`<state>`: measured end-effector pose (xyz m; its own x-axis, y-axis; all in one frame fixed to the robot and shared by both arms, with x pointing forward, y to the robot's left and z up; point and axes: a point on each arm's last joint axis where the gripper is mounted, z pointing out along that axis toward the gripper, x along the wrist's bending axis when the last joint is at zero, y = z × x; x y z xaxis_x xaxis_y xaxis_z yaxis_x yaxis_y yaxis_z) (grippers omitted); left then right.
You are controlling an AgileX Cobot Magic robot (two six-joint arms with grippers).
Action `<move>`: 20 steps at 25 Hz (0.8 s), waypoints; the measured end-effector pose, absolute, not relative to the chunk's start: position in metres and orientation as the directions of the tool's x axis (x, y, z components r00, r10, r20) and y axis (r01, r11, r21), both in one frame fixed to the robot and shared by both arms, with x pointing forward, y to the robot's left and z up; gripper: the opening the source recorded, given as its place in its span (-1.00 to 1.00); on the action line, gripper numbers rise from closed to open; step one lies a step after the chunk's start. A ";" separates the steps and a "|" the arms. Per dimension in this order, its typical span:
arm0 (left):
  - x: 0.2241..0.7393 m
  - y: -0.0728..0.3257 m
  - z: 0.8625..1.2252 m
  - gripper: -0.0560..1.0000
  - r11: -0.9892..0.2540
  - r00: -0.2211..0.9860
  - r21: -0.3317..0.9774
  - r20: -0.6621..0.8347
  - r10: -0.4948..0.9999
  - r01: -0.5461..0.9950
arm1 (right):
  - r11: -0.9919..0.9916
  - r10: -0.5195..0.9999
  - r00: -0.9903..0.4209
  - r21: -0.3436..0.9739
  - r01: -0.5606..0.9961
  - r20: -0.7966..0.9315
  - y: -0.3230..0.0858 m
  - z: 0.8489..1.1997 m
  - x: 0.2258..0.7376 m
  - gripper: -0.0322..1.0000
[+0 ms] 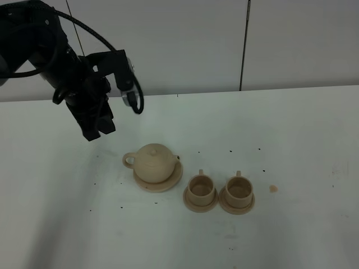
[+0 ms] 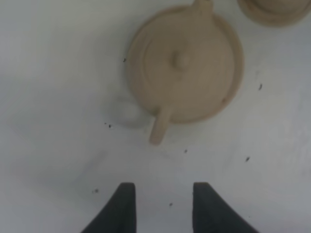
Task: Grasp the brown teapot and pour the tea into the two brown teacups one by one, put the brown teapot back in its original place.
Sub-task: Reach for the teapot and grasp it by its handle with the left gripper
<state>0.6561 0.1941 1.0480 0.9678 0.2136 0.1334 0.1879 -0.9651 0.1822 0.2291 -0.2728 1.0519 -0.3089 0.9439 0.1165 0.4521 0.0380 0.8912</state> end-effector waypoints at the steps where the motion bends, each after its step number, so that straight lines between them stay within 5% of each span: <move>1: 0.656 0.195 1.048 -0.23 -0.972 0.973 0.172 0.142 0.183 0.158 | 0.038 0.944 -0.309 0.891 0.452 0.116 -0.273 1.052 0.229 -0.26; 20: 0.661 0.187 1.029 -0.23 -0.977 0.992 0.206 0.097 0.083 0.061 | 0.038 0.944 -0.309 0.891 0.452 0.116 -0.273 1.052 0.229 -0.26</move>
